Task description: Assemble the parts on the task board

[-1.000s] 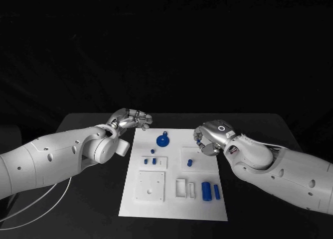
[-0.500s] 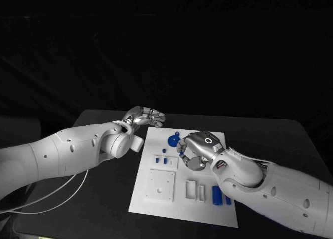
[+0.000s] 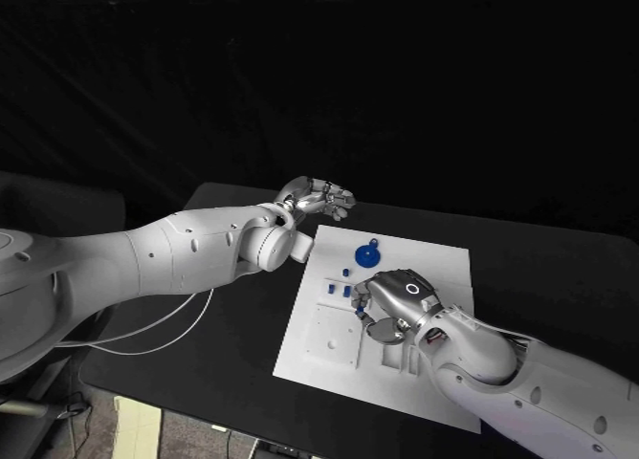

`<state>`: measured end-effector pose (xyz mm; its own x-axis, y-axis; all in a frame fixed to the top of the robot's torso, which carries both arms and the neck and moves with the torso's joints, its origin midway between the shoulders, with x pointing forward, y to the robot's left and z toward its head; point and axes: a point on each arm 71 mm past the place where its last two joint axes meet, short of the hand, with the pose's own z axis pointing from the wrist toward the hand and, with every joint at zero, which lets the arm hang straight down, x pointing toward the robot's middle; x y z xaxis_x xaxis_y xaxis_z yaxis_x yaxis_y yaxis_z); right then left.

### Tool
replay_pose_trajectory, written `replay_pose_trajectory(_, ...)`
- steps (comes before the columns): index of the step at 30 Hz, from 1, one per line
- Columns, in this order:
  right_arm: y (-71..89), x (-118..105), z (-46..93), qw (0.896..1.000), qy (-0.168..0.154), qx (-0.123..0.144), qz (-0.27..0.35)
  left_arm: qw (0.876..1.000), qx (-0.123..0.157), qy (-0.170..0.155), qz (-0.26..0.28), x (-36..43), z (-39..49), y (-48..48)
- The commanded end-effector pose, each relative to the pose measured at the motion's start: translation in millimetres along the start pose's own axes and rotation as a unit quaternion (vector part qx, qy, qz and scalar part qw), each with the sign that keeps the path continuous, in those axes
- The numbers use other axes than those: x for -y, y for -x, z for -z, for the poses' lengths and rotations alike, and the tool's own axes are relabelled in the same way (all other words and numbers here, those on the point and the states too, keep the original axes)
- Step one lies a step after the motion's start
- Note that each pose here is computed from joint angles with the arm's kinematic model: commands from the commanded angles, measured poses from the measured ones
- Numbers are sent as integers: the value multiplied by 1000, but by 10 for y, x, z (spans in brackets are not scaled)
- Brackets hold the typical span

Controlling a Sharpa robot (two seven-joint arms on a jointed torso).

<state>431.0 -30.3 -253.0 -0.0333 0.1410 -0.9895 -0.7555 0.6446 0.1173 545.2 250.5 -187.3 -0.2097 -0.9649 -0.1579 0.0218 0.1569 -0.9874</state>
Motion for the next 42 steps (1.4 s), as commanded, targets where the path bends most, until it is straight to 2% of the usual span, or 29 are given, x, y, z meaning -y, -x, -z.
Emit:
replay_pose_trajectory(1,-28,-41,-11,1000,12,1,3,1000,1,-12,5,39,-19,-41)
replay_pose_trajectory(22,-376,-147,-33,999,21,-42,26,1000,-14,-16,9,85,-49,-188)
replay_pose_trajectory(26,-398,-161,-34,998,22,-45,28,999,-24,-28,-12,106,-47,-220)
replay_pose_trajectory(42,-421,-149,-38,998,19,-47,35,999,-26,-24,-3,106,-37,-240)
